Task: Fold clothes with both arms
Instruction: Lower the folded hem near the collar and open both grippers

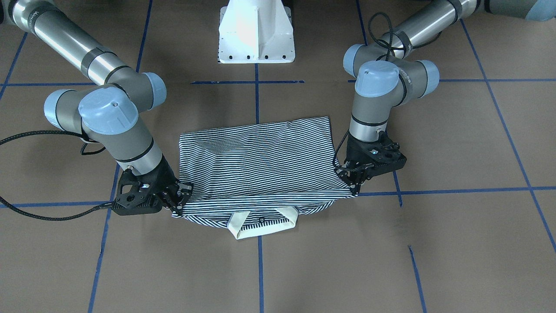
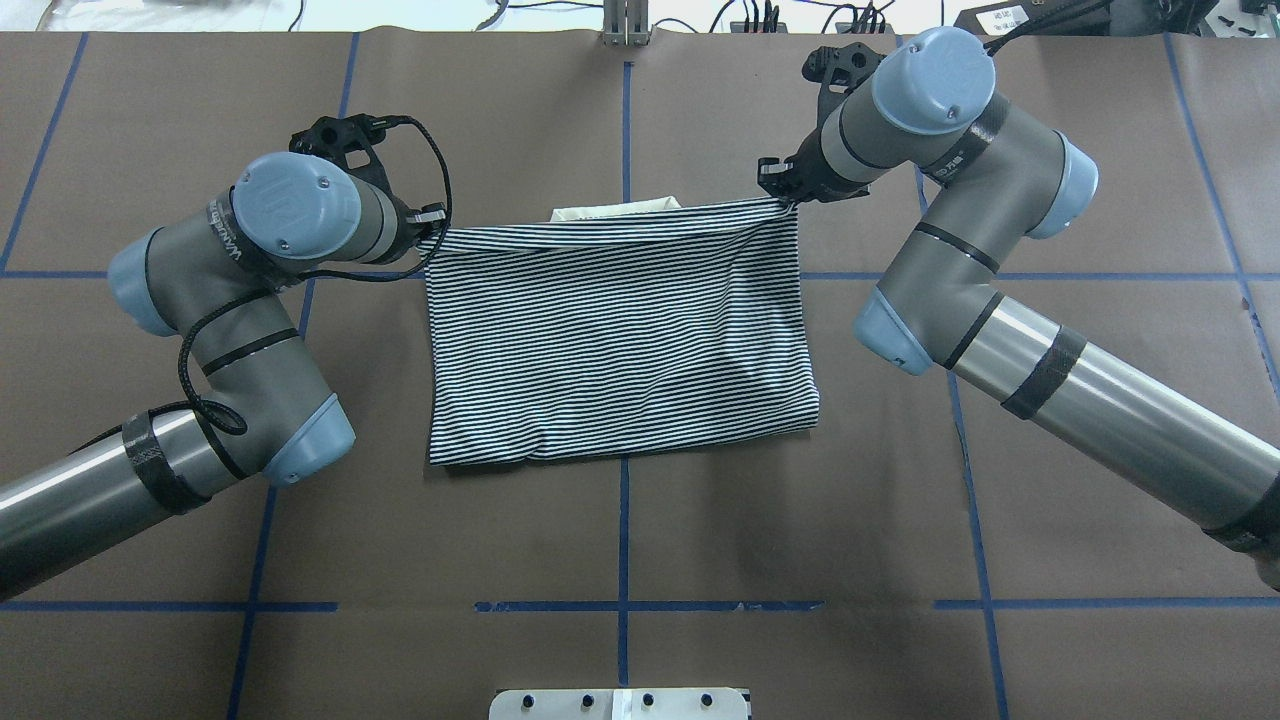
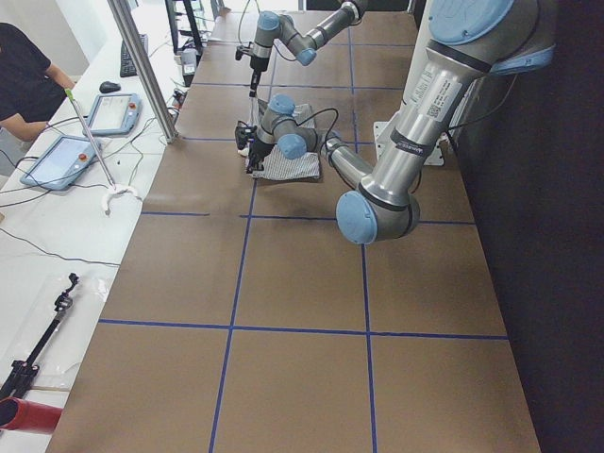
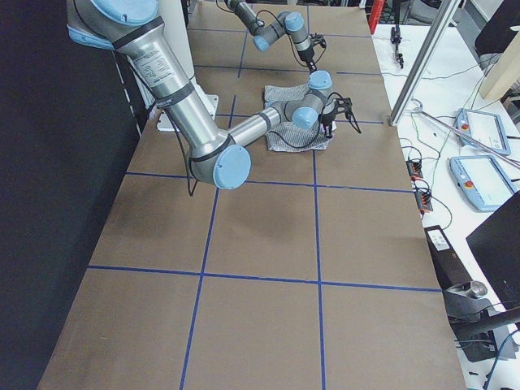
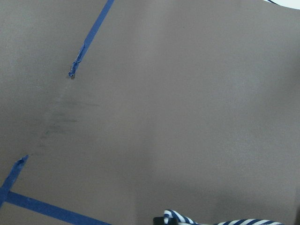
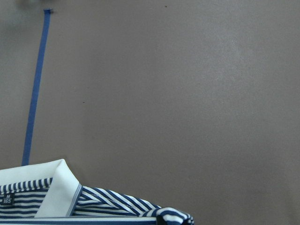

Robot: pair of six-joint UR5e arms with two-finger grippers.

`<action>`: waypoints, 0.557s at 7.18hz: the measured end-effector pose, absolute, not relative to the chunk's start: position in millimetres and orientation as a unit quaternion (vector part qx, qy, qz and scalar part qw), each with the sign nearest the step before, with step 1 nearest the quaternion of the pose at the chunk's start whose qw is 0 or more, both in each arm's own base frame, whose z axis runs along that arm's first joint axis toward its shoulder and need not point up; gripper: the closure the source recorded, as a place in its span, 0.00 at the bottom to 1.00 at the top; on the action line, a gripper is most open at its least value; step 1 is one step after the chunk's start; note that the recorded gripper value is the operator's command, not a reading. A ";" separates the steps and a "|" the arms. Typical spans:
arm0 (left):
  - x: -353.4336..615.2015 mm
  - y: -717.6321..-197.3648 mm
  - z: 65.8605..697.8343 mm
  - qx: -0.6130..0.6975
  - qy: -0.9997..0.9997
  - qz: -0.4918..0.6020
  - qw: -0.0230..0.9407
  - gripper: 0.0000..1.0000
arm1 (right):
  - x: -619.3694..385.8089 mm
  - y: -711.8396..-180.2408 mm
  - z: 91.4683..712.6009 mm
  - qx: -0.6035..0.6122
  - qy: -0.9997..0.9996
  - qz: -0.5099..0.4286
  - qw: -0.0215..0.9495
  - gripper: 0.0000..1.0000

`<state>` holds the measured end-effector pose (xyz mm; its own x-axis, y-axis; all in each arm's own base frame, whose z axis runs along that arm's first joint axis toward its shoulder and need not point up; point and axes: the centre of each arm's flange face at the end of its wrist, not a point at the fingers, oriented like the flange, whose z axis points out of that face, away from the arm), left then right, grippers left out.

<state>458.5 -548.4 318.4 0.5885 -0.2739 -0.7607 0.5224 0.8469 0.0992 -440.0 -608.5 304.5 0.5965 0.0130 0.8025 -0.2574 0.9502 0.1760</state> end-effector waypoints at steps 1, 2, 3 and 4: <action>458.8 -548.2 318.2 0.158 0.393 -0.227 0.877 0.00 | -440.8 -607.9 305.0 0.137 -0.442 0.076 0.883 0.00; 458.8 -548.1 317.4 0.159 0.394 -0.227 0.876 0.00 | -441.1 -607.6 306.7 0.137 -0.441 0.076 0.884 0.00; 458.5 -548.2 316.5 0.160 0.397 -0.227 0.875 0.00 | -441.5 -607.5 308.4 0.136 -0.441 0.076 0.884 0.00; 458.1 -548.3 316.1 0.162 0.400 -0.226 0.873 0.00 | -441.9 -607.5 309.3 0.135 -0.440 0.077 0.884 0.00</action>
